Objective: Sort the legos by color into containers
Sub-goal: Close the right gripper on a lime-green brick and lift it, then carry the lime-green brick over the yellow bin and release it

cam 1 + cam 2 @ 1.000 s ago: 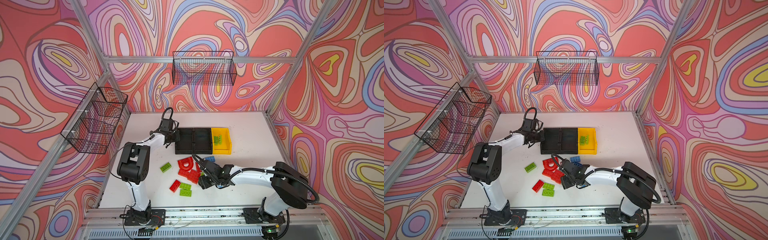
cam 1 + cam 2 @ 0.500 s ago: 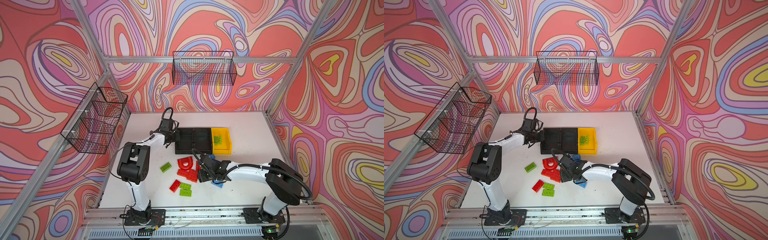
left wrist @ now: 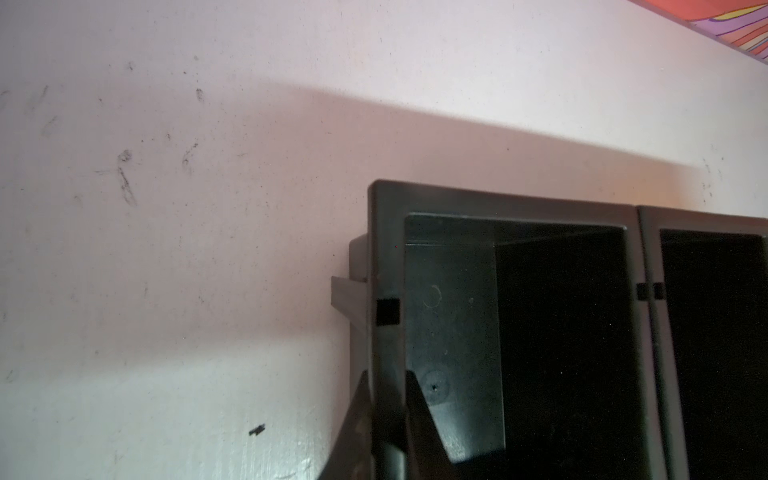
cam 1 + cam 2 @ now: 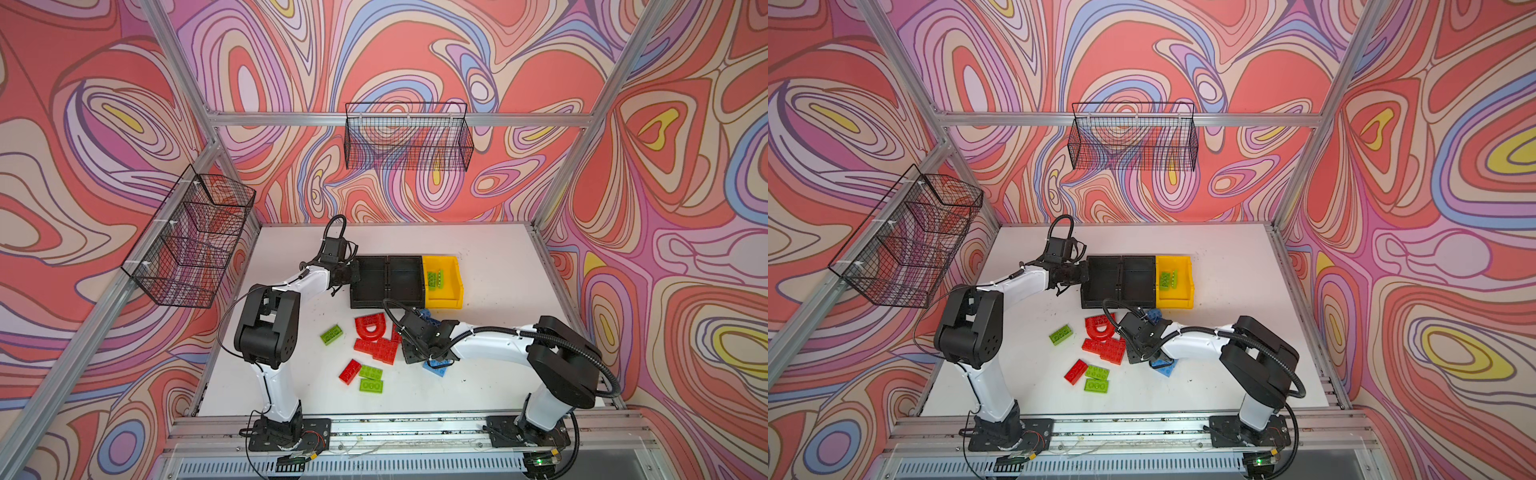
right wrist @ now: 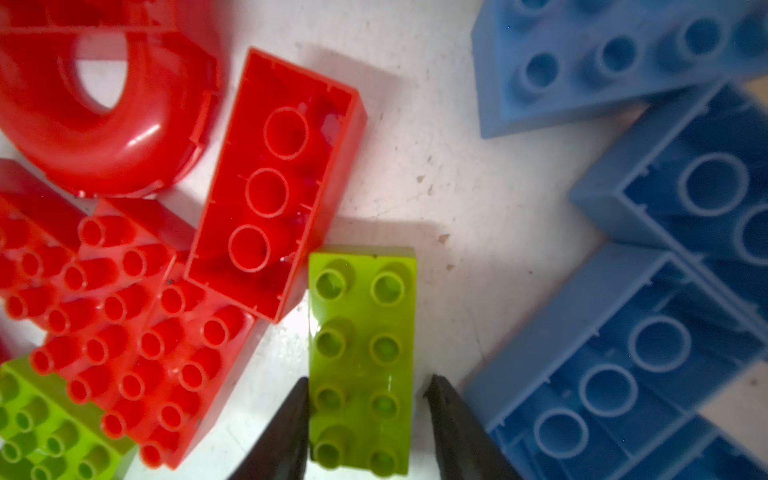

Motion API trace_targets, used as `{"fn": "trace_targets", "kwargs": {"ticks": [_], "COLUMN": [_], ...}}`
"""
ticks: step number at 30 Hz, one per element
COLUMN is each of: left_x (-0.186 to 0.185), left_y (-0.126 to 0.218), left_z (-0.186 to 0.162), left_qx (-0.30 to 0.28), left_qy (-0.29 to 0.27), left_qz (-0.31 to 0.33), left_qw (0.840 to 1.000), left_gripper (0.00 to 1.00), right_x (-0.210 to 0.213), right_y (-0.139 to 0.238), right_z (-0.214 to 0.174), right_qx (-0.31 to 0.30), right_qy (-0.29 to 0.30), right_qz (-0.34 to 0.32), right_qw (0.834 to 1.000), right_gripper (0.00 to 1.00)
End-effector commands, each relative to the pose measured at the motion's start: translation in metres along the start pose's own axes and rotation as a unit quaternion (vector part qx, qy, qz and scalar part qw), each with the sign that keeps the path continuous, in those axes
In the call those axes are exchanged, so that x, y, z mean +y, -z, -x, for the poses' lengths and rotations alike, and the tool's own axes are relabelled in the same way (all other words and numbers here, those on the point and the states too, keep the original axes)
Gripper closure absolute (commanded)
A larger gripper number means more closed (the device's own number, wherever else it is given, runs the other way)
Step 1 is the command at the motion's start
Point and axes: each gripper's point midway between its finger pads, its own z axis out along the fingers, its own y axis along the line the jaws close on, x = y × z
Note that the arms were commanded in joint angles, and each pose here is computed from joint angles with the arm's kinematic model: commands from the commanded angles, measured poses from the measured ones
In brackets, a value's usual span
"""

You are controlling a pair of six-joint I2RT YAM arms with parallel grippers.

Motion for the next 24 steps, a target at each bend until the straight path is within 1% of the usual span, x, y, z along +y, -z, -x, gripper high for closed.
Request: {"fn": "trace_targets", "kwargs": {"ticks": [1,4,6,8,12,14,18,22,24], "left_x": [0.001,0.002,0.003,0.003,0.003,0.003,0.002,0.001,0.001], "left_y": [-0.001,0.001,0.001,0.001,0.001,0.001,0.000,0.001,0.002], "left_z": [-0.004,-0.004,-0.003,-0.003,-0.003,-0.004,-0.003,-0.003,-0.002], "left_qx": [0.014,0.012,0.011,0.012,0.012,0.012,0.011,0.010,0.009], "left_qy": [0.004,0.002,0.002,0.003,0.002,0.003,0.004,0.004,0.004], "left_qz": [0.004,0.008,0.009,0.008,0.008,0.009,0.005,0.004,0.003], "left_qw": [1.000,1.000,1.000,1.000,1.000,1.000,1.000,1.000,1.000], "left_gripper": [0.96,0.96,0.96,0.96,0.96,0.96,0.96,0.96,0.96], "right_x": [-0.002,0.002,0.005,0.009,0.004,-0.005,-0.032,-0.074,-0.097], "right_y": [-0.001,0.001,0.007,0.018,0.048,0.065,0.099,0.113,0.109], "right_z": [0.008,0.011,0.015,0.022,0.041,0.053,0.088,0.125,0.140], "right_qx": [-0.007,-0.010,-0.017,-0.029,-0.059,-0.077,-0.120,-0.135,-0.131], "right_qy": [-0.005,-0.003,-0.002,-0.003,-0.011,-0.021,-0.043,-0.050,-0.056], "right_qz": [-0.018,-0.012,-0.001,0.009,0.003,0.001,-0.005,-0.036,-0.043], "right_qw": [1.000,1.000,1.000,1.000,0.998,0.997,0.992,0.989,0.989], "right_gripper": [0.59,0.66,0.68,0.70,0.72,0.72,0.73,0.73,0.73]}}
